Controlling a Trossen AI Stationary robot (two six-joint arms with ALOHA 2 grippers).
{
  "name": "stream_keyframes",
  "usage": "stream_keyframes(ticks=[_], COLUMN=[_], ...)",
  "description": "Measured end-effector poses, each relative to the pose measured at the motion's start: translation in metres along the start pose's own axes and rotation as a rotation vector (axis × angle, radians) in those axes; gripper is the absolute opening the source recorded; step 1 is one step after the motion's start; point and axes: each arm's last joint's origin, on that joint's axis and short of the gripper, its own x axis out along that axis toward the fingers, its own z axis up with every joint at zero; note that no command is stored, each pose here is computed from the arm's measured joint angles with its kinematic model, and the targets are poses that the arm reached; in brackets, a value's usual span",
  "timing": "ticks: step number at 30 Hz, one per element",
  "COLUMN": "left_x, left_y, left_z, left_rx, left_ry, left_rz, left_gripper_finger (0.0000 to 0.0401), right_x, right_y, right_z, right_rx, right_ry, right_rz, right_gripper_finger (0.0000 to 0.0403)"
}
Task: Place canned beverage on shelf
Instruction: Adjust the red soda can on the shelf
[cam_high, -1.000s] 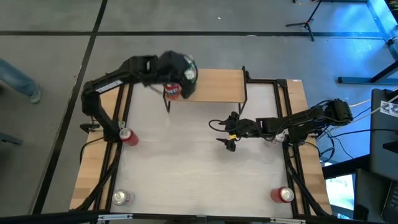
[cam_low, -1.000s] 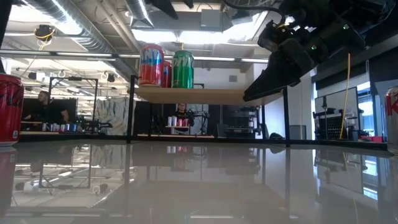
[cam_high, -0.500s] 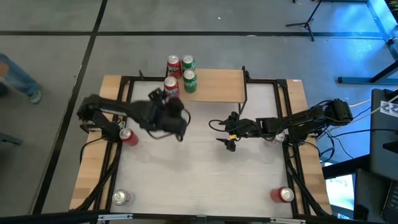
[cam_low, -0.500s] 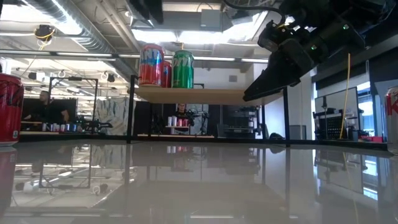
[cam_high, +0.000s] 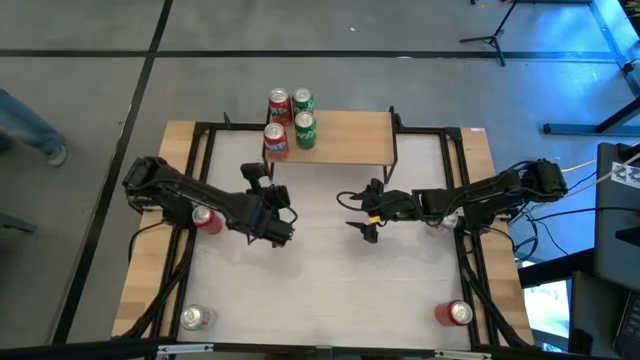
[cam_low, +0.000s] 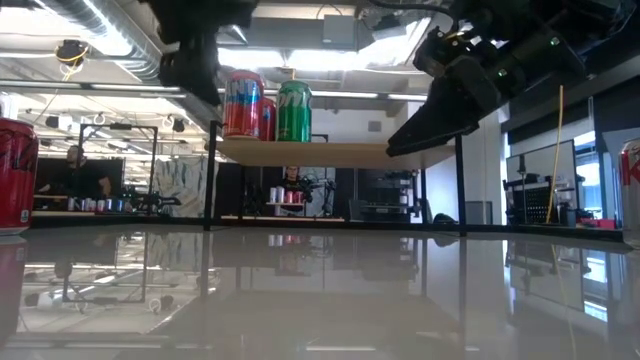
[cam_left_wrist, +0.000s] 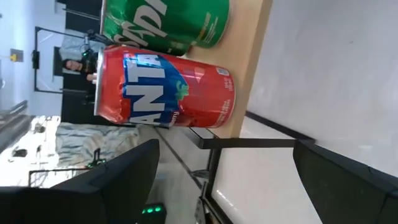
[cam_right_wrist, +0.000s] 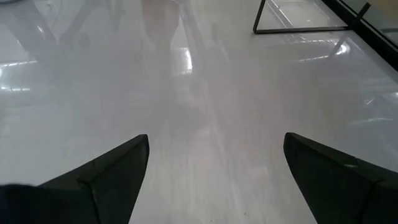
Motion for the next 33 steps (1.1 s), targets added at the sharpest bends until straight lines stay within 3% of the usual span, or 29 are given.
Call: stream_keyframes(ticks=[20, 33], left_x=[0.05, 0.068], left_y=[0.017, 0.025], left_z=[0.007, 0.01], left_rx=[-0.04, -0.041], left_ry=[0.08, 0.118], left_rz=[0.143, 0.165], left_gripper_finger=[0.0359, 0.0359], right_x=[0.0, 0.0], right_y=[0.0, 0.0], right_z=[-0.002, -0.002], right_rx=[-0.003, -0.002], right_ry=[0.018, 0.018], right_rz=[0.008, 0.008], right_gripper_finger=[0.037, 0.037])
